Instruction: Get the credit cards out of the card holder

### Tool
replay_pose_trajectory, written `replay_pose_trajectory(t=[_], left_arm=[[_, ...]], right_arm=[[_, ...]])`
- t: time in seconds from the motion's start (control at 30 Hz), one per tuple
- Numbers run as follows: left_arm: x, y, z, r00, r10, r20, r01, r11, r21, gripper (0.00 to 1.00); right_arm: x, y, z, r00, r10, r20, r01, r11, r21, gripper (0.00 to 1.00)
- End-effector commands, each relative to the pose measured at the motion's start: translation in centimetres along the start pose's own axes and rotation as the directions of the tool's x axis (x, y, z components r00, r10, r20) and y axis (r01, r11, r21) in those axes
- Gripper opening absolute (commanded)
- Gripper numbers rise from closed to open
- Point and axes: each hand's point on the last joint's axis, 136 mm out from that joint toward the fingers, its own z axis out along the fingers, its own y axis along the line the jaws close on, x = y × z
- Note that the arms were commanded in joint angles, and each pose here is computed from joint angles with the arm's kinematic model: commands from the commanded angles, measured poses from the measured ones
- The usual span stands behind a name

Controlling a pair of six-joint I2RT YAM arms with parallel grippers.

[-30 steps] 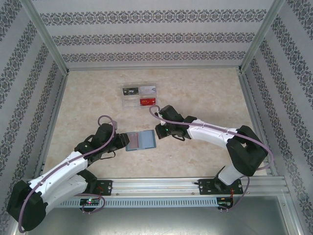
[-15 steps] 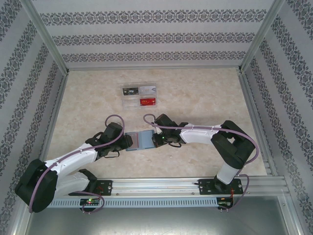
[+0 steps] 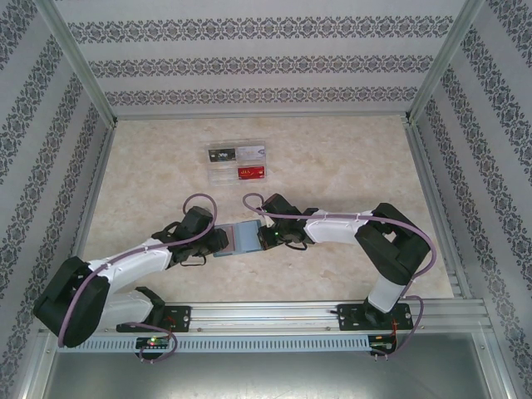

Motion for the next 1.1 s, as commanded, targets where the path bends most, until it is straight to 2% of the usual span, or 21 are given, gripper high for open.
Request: replay_pose_trajectory(t=[0.0,0.23,0.53,1.07], left_arm=[[-0.7,-1.4,0.2,1.0,0.026,0.015,-0.026,0.999,0.037,0.39],[-0.3,-1.5,0.8,1.0,0.024,-0.006,-0.024,0.999,0.042,0.39],[-0.3,-3.7,0.8,0.999,0.026,-0.019,-0.023,0.99,0.14,0.49],[-0.6,-6.4,0.4,0.997,0.072,0.0,-0.07,0.974,0.217,0.5]], right_arm=[[0.3,-0.2,0.6,1.0,0.014,-0.019,-0.014,1.0,0.007,0.0],[0.2,-0.1,0.4,1.0,0.012,-0.01,-0.012,1.0,0.005,0.0],[0.2,0.0,0.5,1.0,0.014,-0.01,-0.014,1.0,-0.003,0.0],[0.2,0.0,0.5,1.0,0.014,-0.01,-0.014,1.0,-0.005,0.0]])
